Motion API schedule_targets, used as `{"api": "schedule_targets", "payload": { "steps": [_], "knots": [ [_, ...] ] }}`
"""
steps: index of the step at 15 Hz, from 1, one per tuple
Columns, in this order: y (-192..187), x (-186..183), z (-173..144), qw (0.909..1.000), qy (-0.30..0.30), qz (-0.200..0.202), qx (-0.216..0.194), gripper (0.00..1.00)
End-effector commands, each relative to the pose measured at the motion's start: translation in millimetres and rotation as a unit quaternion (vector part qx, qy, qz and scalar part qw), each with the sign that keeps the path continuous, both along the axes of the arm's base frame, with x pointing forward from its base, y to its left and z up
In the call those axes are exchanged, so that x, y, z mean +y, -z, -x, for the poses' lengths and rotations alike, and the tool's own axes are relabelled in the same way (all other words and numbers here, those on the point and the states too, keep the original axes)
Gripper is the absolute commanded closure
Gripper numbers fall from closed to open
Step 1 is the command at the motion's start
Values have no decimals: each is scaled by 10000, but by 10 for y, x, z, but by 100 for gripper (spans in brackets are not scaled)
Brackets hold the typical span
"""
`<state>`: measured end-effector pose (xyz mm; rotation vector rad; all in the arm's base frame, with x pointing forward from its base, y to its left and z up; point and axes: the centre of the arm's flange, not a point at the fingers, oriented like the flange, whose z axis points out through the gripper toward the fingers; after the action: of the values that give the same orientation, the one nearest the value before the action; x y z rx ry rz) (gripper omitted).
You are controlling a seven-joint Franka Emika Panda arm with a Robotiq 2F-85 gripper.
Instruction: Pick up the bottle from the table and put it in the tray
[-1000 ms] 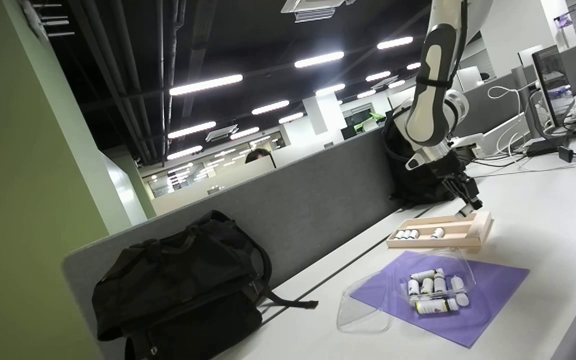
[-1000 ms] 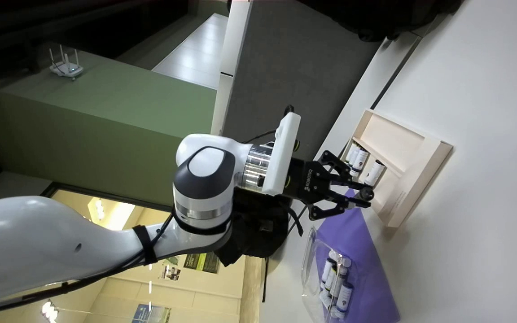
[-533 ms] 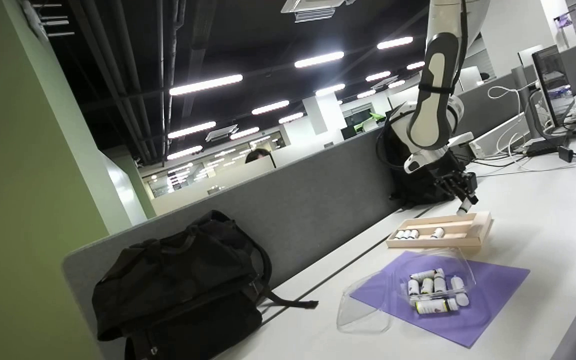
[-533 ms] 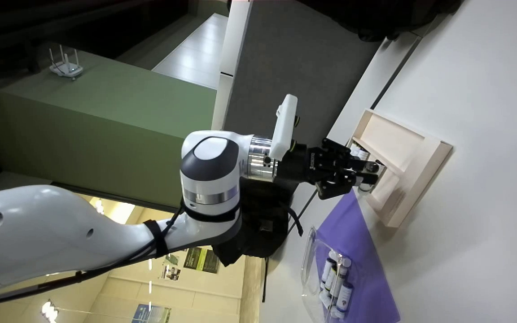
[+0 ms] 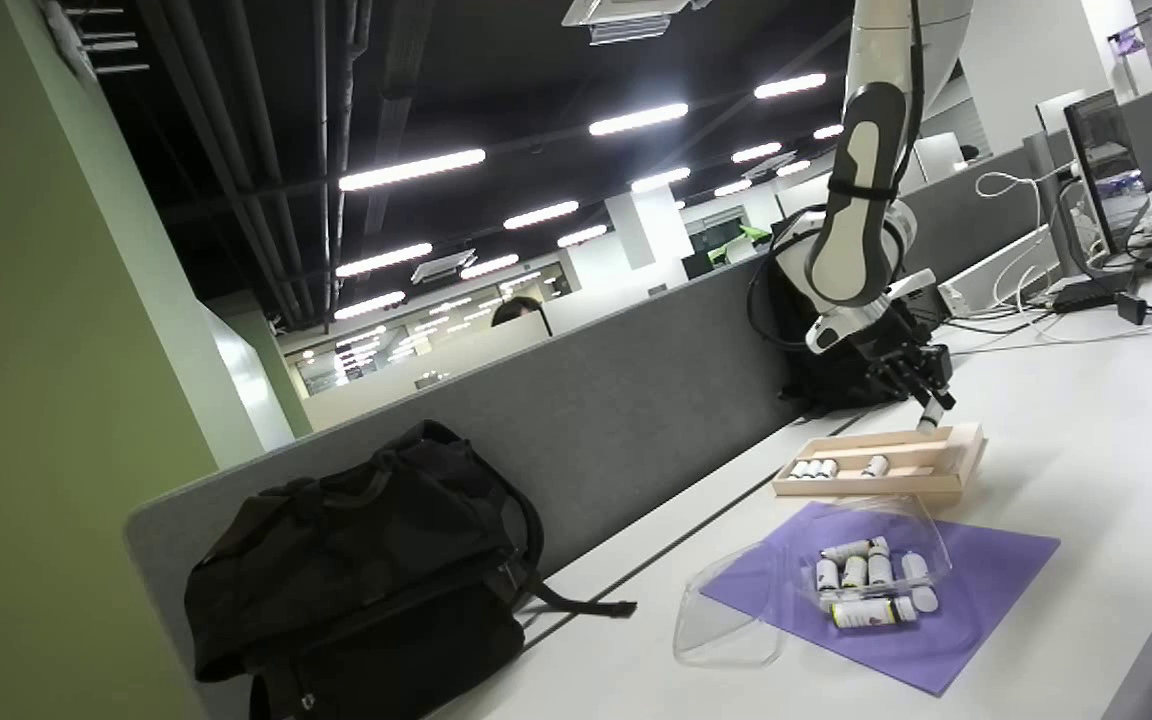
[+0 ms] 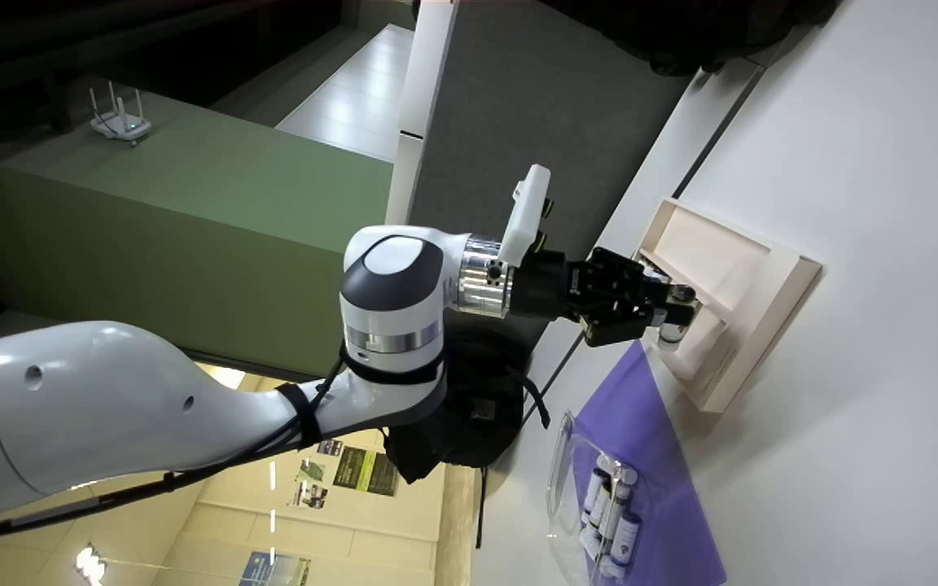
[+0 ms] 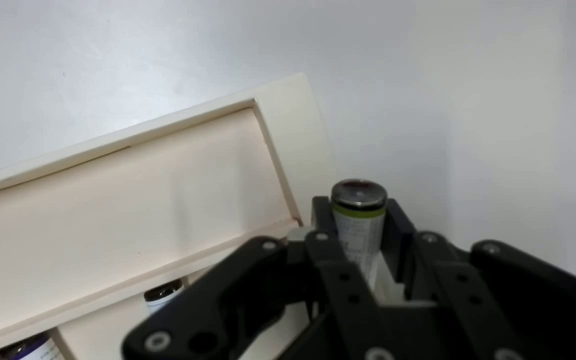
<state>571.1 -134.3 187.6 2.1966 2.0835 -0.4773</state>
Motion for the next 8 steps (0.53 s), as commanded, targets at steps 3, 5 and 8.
{"api": "schedule_targets", "payload": {
  "steps": [3, 5, 8],
  "knots": [
    [235, -53, -95, 9959, -119, -383, -812, 88],
    [328, -36, -126, 9928, -184, -536, -1054, 88],
    [434, 13, -136, 9901, -356, -679, -1173, 88]
  ]
}}
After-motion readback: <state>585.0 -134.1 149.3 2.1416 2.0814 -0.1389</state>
